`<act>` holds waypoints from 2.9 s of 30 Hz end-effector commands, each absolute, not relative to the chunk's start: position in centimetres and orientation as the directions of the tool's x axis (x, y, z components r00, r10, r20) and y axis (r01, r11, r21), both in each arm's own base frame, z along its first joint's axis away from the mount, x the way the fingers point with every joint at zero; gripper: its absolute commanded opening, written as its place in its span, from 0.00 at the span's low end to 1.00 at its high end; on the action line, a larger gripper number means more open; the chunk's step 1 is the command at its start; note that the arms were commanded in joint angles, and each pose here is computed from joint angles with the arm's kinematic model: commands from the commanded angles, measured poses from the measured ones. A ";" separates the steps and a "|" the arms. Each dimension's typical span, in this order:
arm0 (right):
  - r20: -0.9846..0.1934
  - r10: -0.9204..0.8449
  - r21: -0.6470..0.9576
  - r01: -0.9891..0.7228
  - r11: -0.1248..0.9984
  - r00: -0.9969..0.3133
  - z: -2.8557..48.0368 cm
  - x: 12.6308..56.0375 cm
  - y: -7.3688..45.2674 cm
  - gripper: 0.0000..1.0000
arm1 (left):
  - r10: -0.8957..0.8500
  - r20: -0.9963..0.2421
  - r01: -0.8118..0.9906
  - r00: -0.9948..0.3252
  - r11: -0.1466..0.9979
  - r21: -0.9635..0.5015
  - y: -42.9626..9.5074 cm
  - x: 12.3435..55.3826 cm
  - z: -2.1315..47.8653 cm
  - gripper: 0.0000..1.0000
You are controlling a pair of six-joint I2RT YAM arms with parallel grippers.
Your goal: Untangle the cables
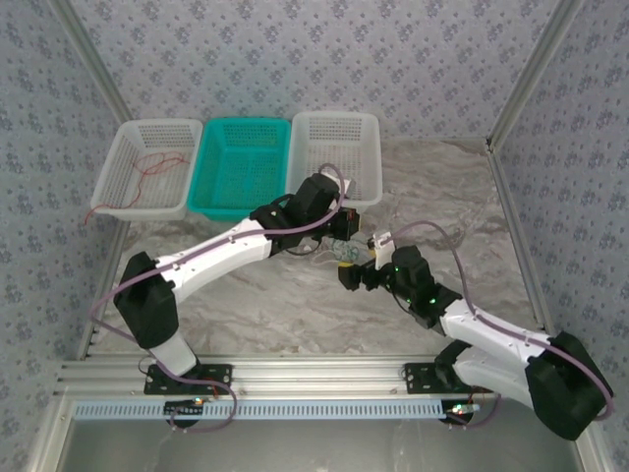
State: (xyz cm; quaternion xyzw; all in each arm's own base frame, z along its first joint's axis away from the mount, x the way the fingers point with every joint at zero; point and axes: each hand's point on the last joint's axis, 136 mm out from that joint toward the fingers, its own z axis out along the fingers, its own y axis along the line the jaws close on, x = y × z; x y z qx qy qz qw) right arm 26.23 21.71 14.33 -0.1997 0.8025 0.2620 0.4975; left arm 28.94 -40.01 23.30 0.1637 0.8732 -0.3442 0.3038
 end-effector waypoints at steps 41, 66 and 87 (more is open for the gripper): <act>-0.864 -0.055 0.153 -0.365 0.918 -0.501 6.3 30.4 19.8 0.33 | -0.181 -0.912 0.267 -0.367 0.919 -0.290 -14.9 26.7 43.2 0.00; -0.834 -0.203 0.017 -0.392 0.920 -0.513 10.4 30.3 18.8 0.52 | -0.190 -0.797 0.211 -0.573 0.906 -0.367 -14.4 27.0 30.5 0.00; -0.936 -0.309 -0.089 -0.734 0.674 -0.170 14.3 24.7 23.6 0.88 | -0.276 -0.827 0.378 -0.490 0.787 -0.487 -16.8 29.0 41.1 0.00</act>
